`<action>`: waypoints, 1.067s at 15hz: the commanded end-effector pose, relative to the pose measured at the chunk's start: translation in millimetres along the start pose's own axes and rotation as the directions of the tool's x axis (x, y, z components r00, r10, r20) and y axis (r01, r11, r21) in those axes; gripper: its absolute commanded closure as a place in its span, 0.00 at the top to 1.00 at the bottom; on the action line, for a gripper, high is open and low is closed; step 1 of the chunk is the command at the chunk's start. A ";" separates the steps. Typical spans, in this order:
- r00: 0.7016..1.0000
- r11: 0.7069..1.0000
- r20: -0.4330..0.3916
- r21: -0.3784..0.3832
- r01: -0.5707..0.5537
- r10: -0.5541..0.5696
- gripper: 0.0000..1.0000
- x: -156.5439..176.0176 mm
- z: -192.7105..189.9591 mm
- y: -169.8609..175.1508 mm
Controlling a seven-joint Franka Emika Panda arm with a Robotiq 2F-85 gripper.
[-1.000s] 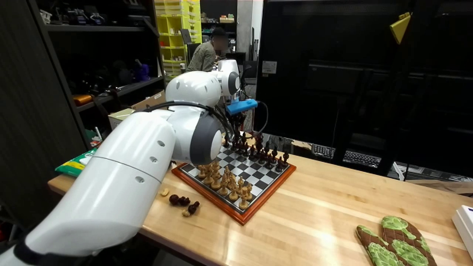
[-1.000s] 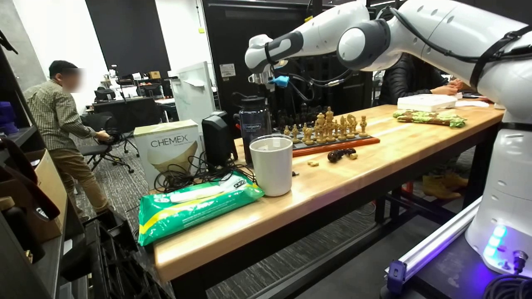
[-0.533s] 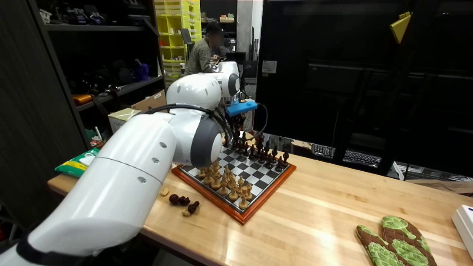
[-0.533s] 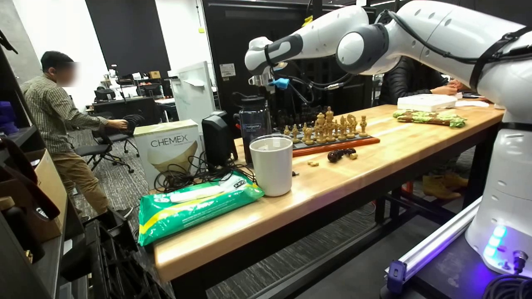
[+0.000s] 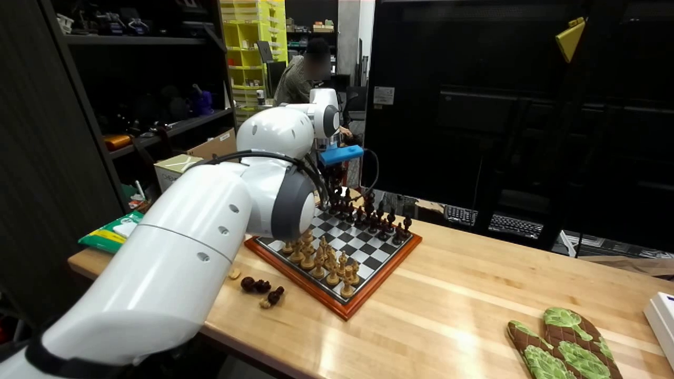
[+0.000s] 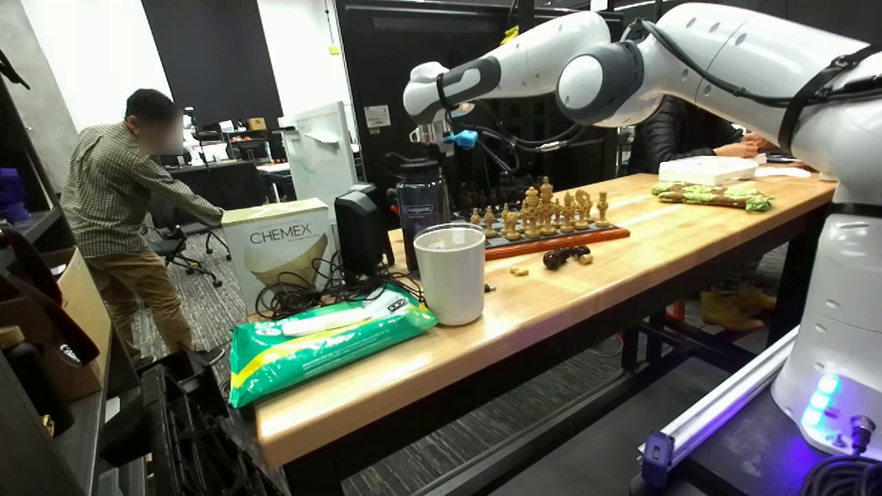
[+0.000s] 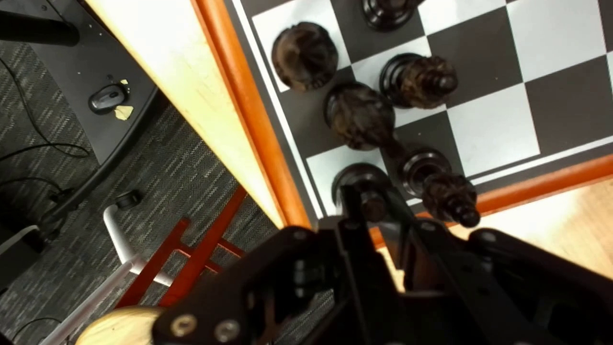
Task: Pick up the rook chess piece and put it on the chess board
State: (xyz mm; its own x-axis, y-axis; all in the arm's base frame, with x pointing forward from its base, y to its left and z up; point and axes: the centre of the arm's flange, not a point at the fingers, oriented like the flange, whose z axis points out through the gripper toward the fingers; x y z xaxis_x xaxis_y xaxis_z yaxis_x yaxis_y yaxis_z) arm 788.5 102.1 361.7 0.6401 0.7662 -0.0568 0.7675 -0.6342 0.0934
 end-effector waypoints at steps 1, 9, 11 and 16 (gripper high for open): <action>1.000 1.000 -0.005 0.025 0.017 -0.017 0.04 23.9 -7.8 15.0; 1.000 0.999 0.001 0.034 0.013 -0.013 0.41 21.8 -3.9 12.2; 1.000 0.999 0.003 0.031 0.012 -0.012 0.47 20.8 -5.0 11.8; 1.000 1.000 0.000 0.025 0.010 -0.010 0.79 19.4 -9.4 10.5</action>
State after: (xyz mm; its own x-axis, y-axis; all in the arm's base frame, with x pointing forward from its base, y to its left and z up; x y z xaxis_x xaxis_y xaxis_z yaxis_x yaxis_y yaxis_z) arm 787.1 106.3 358.8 0.6367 0.7688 -0.0592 0.7708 -0.6325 0.0755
